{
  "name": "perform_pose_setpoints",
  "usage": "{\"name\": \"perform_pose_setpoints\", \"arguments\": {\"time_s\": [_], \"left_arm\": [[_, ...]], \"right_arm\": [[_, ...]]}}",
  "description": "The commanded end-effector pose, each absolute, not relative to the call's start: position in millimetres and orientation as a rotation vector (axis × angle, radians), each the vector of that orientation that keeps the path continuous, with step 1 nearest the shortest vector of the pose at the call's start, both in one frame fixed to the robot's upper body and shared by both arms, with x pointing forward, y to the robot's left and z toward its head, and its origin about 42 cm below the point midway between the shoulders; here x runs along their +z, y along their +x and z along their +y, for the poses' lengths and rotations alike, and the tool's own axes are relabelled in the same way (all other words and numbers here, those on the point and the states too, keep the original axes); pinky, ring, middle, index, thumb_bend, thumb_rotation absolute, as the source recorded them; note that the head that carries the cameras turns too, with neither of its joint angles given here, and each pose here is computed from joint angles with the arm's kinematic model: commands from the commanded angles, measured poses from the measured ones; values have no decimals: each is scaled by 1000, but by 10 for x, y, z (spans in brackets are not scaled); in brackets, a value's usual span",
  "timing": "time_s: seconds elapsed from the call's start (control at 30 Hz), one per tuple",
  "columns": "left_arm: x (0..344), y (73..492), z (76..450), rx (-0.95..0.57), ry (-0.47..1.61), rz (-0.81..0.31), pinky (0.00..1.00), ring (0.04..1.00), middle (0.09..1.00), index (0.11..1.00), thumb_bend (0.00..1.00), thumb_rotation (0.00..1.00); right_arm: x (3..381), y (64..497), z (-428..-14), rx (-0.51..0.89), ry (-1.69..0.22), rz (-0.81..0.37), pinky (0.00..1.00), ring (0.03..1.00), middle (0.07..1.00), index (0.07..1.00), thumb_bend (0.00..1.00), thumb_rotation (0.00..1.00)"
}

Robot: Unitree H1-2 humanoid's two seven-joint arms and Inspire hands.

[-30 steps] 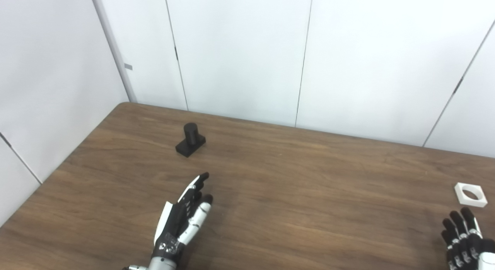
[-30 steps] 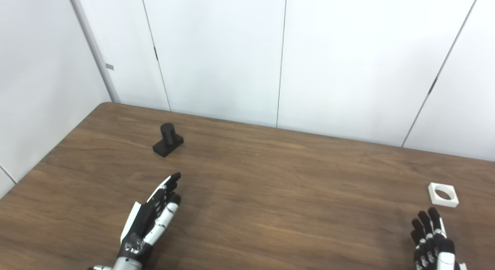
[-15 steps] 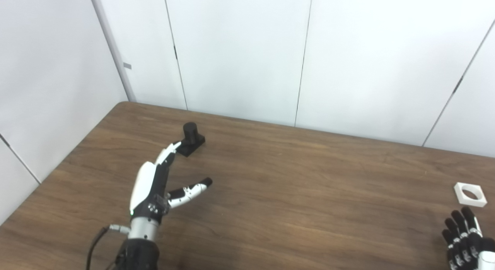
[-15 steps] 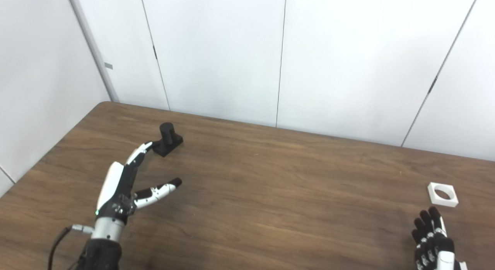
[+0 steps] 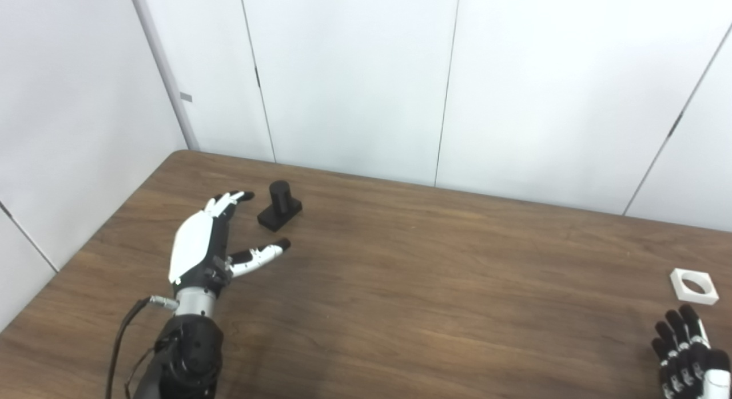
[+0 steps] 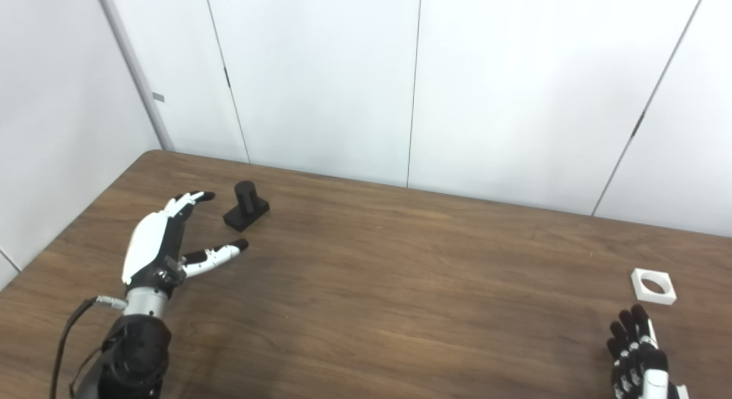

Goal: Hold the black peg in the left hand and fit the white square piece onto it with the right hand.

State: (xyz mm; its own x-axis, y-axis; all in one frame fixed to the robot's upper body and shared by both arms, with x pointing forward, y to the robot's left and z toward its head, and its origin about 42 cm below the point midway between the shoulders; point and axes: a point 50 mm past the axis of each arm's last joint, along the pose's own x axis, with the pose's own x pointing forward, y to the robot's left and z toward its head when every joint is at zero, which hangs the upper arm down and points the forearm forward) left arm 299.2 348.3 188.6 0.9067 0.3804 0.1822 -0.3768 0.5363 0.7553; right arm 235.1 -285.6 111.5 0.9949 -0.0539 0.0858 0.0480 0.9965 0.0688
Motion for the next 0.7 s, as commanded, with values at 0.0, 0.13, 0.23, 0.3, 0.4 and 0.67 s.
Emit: {"name": "perform_pose_setpoints", "arguments": {"time_s": [0.0,0.13,0.23,0.3,0.4,0.67], "left_arm": [[2093,3134,3515,495,947,-52,1000,993,942,847,829,396],[2080,3315,3564,496,958,-12,1000,997,951,851,821,394],[2045,3452,3610,493,960,18,1000,988,948,848,820,384],[2010,3534,3641,494,976,37,1000,985,947,846,821,379],[1950,3655,3683,488,994,72,1000,988,950,849,820,392],[1833,3928,3726,440,1043,135,1000,987,942,834,847,400]], "right_arm": [[899,2209,-2876,-58,67,-18,1000,1000,1000,1000,547,1000],[904,2219,-2857,-64,59,-13,1000,1000,997,1000,537,1000],[908,2221,-2840,-65,60,-18,1000,1000,1000,1000,523,1000],[908,2222,-2834,-67,61,-17,1000,1000,998,1000,521,1000],[911,2219,-2829,-67,60,-22,1000,1000,997,1000,523,1000],[925,2212,-2812,-59,44,-28,1000,989,988,1000,517,1000]]}}
